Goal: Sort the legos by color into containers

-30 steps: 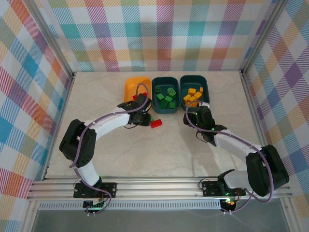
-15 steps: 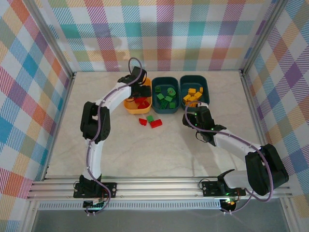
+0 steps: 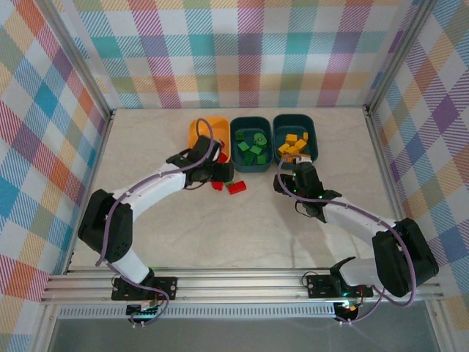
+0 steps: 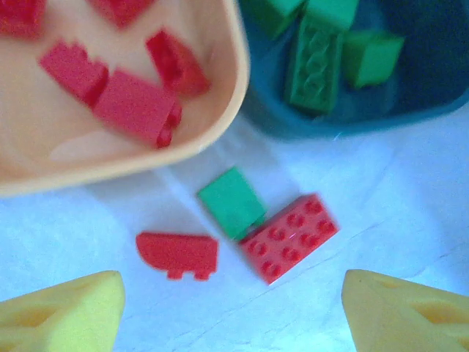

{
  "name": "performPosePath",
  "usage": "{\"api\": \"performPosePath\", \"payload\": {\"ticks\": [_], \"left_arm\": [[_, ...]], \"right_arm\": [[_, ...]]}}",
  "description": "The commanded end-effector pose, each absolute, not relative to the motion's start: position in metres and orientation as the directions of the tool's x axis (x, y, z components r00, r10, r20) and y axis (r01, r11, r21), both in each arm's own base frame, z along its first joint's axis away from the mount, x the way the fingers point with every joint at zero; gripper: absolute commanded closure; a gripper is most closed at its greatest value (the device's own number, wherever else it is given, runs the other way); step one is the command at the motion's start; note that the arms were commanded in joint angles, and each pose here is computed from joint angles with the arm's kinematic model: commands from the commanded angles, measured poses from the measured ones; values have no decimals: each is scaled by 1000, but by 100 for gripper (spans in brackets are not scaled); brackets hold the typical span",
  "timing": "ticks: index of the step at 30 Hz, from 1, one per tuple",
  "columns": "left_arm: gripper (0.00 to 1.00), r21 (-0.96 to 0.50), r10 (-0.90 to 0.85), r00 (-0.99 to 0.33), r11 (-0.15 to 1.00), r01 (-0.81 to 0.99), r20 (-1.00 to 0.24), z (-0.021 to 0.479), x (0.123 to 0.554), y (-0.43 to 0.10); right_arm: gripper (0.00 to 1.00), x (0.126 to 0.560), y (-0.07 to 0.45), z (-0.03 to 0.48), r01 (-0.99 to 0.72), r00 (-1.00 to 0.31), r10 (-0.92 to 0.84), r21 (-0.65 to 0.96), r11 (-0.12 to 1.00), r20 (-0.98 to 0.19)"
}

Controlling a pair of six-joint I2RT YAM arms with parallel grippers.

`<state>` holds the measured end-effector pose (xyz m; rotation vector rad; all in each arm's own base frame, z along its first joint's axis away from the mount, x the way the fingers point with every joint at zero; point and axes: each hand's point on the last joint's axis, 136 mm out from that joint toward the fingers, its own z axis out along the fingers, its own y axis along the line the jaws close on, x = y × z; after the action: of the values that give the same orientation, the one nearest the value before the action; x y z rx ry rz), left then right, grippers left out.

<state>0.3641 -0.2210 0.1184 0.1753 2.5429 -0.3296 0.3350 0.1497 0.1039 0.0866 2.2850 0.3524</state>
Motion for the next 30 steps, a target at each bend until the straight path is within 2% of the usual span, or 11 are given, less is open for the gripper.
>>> {"api": "performPosePath", "payload": {"ticks": [1, 11, 21, 30], "left_arm": [[23, -125, 105, -845, 972, 199, -525, 75, 361, -206], [25, -107, 147, -842, 966, 235, -519, 46, 379, -219], [52, -44, 162, -852, 976, 211, -499, 35, 388, -211], [58, -103, 125, -839, 972, 211, -530, 77, 371, -210]], "right_arm": [[31, 342, 157, 117, -69, -653, 193, 312, 948, -732], [31, 342, 156, 116, -66, -653, 187, 301, 951, -734], [31, 342, 157, 115, -68, -657, 183, 299, 952, -731], [31, 341, 155, 119, -69, -647, 188, 302, 951, -739]]}}
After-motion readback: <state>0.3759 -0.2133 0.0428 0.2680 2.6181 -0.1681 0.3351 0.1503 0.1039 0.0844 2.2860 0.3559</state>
